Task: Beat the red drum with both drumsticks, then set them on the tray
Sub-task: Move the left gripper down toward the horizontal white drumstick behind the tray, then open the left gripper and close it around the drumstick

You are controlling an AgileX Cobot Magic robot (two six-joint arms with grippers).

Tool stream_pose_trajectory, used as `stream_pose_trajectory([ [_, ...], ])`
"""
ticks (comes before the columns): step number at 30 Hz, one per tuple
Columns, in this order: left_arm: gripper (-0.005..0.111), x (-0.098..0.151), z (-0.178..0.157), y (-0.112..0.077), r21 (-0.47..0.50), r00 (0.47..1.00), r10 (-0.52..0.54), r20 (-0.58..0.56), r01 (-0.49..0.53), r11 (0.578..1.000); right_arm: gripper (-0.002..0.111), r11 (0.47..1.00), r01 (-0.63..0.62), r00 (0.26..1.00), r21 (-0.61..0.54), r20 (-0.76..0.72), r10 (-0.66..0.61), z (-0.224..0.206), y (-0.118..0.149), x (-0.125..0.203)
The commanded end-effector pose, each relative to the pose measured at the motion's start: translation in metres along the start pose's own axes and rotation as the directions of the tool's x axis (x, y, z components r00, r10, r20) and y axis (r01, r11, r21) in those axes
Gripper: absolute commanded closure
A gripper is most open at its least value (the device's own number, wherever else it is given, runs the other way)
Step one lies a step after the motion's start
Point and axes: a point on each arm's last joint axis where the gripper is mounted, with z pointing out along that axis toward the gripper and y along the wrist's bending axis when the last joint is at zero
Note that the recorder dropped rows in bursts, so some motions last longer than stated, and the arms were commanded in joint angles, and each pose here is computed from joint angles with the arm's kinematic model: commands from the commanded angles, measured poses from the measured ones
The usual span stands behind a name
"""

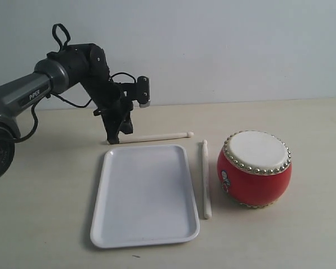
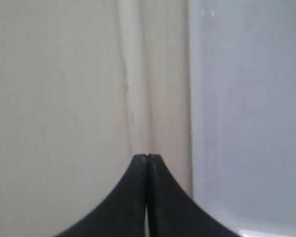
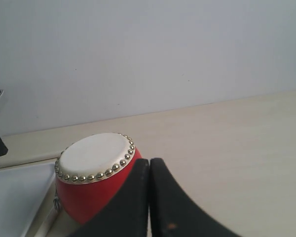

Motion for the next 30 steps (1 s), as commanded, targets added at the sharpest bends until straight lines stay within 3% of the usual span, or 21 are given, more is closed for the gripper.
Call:
stream_pose_trajectory([
  [1,0.107,-0.007,-0.004,0.01,-0.103,0.998,-0.011,0.063,0.017,0.995,0.108,1.0,0.003,1.0,0.005,0.006,-0.003,0.0,0.0,0.001],
  [5,0.107,-0.007,-0.004,0.008,-0.084,0.998,-0.013,0.061,0.018,0.996,0.108,1.0,0.003,1.0,0.005,0.006,-0.003,0.0,0.0,0.001],
  [7,0.103,-0.007,-0.005,0.012,-0.129,0.998,-0.002,0.059,0.01,0.992,0.108,1.0,0.003,1.0,0.005,0.006,-0.003,0.0,0.0,0.001],
  [12,0.063,-0.006,-0.004,0.01,-0.107,0.999,-0.01,0.054,0.016,0.994,0.108,1.0,0.003,1.0,0.005,0.006,-0.003,0.0,0.0,0.001],
  [26,0.061,-0.003,0.003,0.005,-0.053,0.999,-0.034,0.032,0.036,0.998,0.108,1.0,0.003,1.0,0.005,0.006,-0.003,0.0,0.0,0.001],
  [30,0.049,0.0,0.014,0.003,-0.049,0.999,-0.038,0.028,0.04,0.998,0.108,1.0,0.003,1.0,0.005,0.006,-0.003,0.0,0.0,0.001],
])
